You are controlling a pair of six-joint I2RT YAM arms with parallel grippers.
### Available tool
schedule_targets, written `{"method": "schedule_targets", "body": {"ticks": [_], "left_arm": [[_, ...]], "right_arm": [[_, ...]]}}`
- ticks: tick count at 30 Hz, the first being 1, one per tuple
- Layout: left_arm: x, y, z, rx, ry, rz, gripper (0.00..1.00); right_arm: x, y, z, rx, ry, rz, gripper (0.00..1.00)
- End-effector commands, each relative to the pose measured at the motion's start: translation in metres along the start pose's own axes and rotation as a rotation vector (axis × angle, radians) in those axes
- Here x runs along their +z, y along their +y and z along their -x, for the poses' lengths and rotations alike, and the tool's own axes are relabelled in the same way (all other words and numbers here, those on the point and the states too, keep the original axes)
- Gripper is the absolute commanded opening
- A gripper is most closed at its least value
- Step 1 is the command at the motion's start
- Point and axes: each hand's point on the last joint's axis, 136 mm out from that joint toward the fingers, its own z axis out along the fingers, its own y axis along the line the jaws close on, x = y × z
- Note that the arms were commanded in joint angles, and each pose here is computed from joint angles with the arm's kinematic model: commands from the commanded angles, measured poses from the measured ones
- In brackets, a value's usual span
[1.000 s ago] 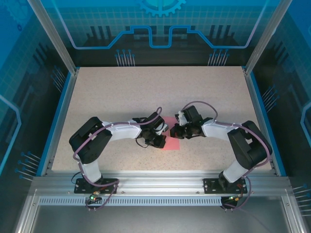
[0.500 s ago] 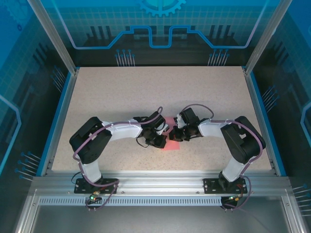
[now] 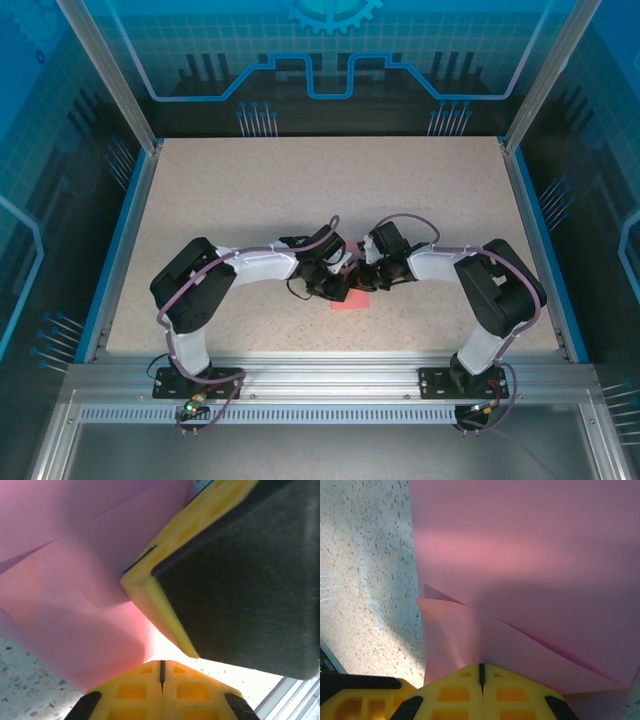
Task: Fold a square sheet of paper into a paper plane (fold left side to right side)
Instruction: Fold the triangle a second time at the center of the table.
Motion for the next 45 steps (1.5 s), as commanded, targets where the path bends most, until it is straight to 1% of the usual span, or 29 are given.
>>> {"method": "schedule_targets", "body": {"ticks": [1, 7, 12, 25, 34, 38, 39, 42, 44, 45], "left_arm": [[0.003, -0.004, 0.003, -0.017, 0.012, -0.017, 0.05], [0.002, 0.011, -0.012, -0.044, 0.033, 0.021, 0.05], [0.0, 0.02, -0.027, -0.08, 0.046, 0.026, 0.05], [-0.008, 0.03, -0.047, -0.128, 0.057, 0.033, 0.05], [-0.015, 0.041, -0.054, -0.149, 0.048, 0.064, 0.05], [-0.02, 0.041, -0.051, -0.148, 0.028, 0.054, 0.05], [-0.024, 0.038, -0.048, -0.142, 0.014, 0.044, 0.06], [-0.037, 0.03, -0.037, -0.131, -0.035, 0.009, 0.12], [-0.049, 0.025, -0.024, -0.131, -0.083, -0.018, 0.19], [-0.054, 0.024, -0.018, -0.133, -0.108, -0.031, 0.26]], "right_arm": [[0.006, -0.025, -0.019, 0.036, 0.064, -0.103, 0.0], [0.005, -0.03, -0.02, 0.044, 0.074, -0.123, 0.0], [0.005, -0.035, -0.021, 0.056, 0.084, -0.137, 0.0], [0.004, -0.046, -0.022, 0.066, 0.098, -0.167, 0.0], [0.002, -0.043, -0.017, 0.058, 0.084, -0.156, 0.0], [-0.001, -0.031, -0.009, 0.041, 0.045, -0.107, 0.01], [-0.003, -0.026, -0.005, 0.03, 0.029, -0.088, 0.02], [-0.013, -0.012, 0.008, -0.002, -0.032, -0.054, 0.07], [-0.022, -0.003, 0.017, -0.028, -0.078, -0.047, 0.13], [-0.026, 0.0, 0.022, -0.04, -0.102, -0.049, 0.16]]}}
